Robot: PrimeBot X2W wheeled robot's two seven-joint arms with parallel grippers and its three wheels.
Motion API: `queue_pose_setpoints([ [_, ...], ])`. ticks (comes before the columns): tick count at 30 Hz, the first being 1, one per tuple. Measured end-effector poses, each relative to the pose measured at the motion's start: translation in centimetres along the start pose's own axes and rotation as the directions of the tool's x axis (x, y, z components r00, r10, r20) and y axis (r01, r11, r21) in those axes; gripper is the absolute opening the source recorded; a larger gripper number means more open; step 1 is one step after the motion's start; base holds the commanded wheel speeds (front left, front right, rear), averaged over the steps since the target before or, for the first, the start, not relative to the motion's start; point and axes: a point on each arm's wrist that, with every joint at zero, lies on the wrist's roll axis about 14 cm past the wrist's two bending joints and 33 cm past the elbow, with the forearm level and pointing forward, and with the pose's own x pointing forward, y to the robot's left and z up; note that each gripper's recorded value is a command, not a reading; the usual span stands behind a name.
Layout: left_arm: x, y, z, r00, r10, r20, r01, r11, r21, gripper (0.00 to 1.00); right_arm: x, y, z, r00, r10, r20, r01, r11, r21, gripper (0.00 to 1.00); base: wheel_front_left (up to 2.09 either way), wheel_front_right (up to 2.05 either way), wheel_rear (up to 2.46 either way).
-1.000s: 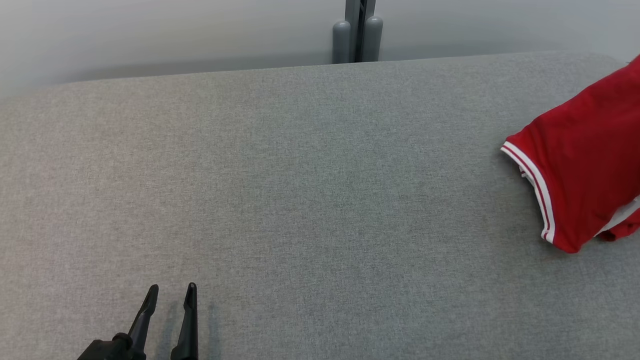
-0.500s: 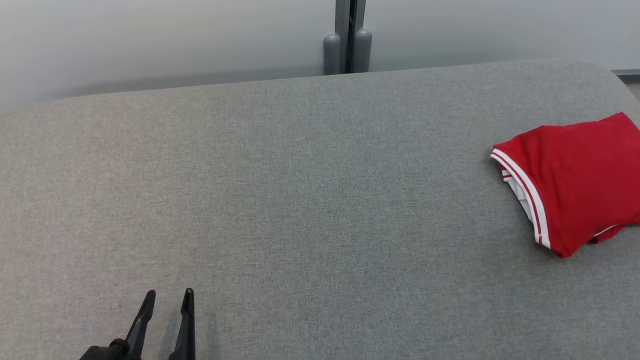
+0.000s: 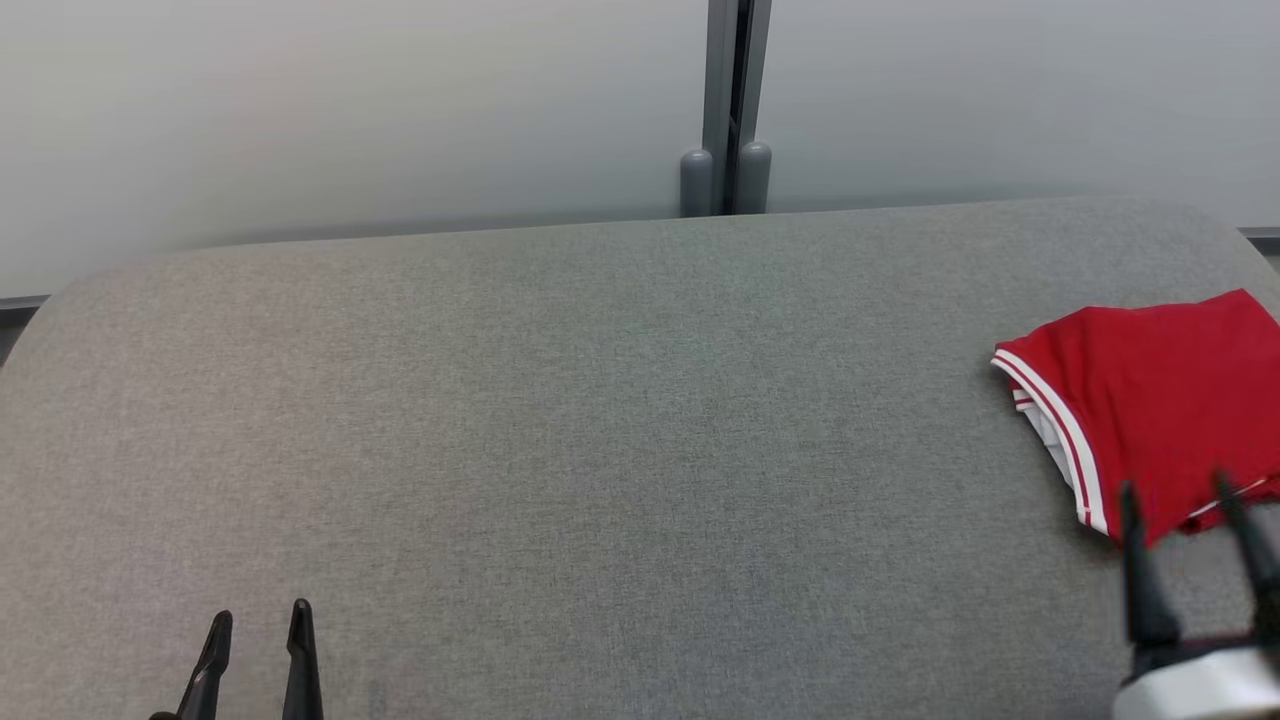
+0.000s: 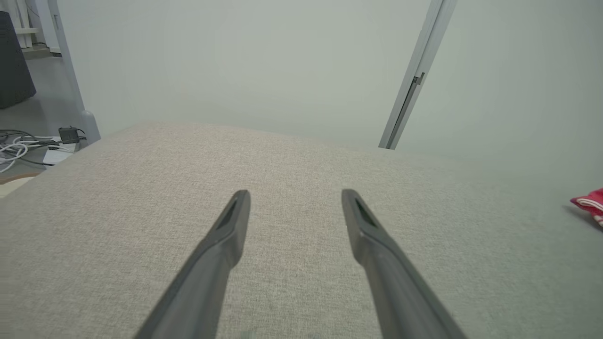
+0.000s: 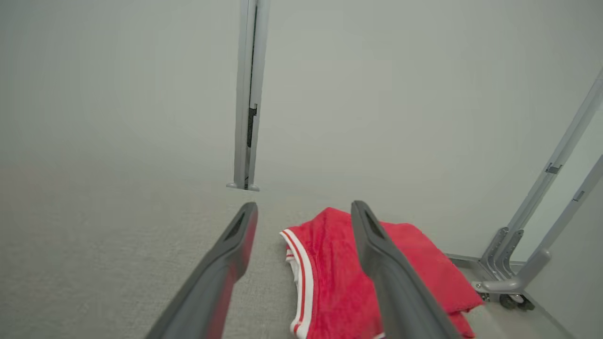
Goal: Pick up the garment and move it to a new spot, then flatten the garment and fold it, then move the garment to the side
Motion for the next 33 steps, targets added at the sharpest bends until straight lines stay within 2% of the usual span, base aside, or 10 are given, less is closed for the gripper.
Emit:
queue_pose_setpoints([
  [4,-0.4,0.8,0.4,1.0,0.023,0.012,-0.023,1.0,0.012,1.0,-2.9,3.1,-4.6,0.992,0.033,-0.125,-0.027,0.998,0.052,1.0,0.0,0.0,0.0],
  [11,-0.7,0.9,0.5,1.0,0.024,0.016,-0.024,0.999,0.022,1.0,-5.3,5.3,-6.8,0.976,0.078,-0.202,-0.056,0.992,0.115,1.0,0.0,0.0,0.0],
  [15,-0.9,0.4,0.3,1.0,0.007,0.011,-0.007,1.0,0.026,1.0,-5.5,5.5,-6.7,0.977,0.077,-0.198,-0.048,0.988,0.146,1.0,0.0,0.0,0.0],
  [25,-1.1,0.0,0.0,1.0,-0.009,0.004,0.009,1.0,0.026,1.0,-5.1,5.2,-5.3,0.986,0.07,-0.152,-0.048,0.989,0.141,1.0,0.0,0.0,0.0],
  [26,-1.2,-0.1,-0.1,1.0,-0.01,0.0,0.01,1.0,0.025,0.0,-5.2,5.3,-5.4,0.986,0.071,-0.154,-0.049,0.989,0.142,0.0,0.0,0.0,0.0],
  [33,-1.9,0.2,-2.4,0.997,0.019,-0.077,-0.021,0.999,-0.029,0.0,-5.9,5.7,-7.1,0.973,0.066,-0.219,-0.021,0.979,0.202,0.0,0.0,0.0,0.0],
])
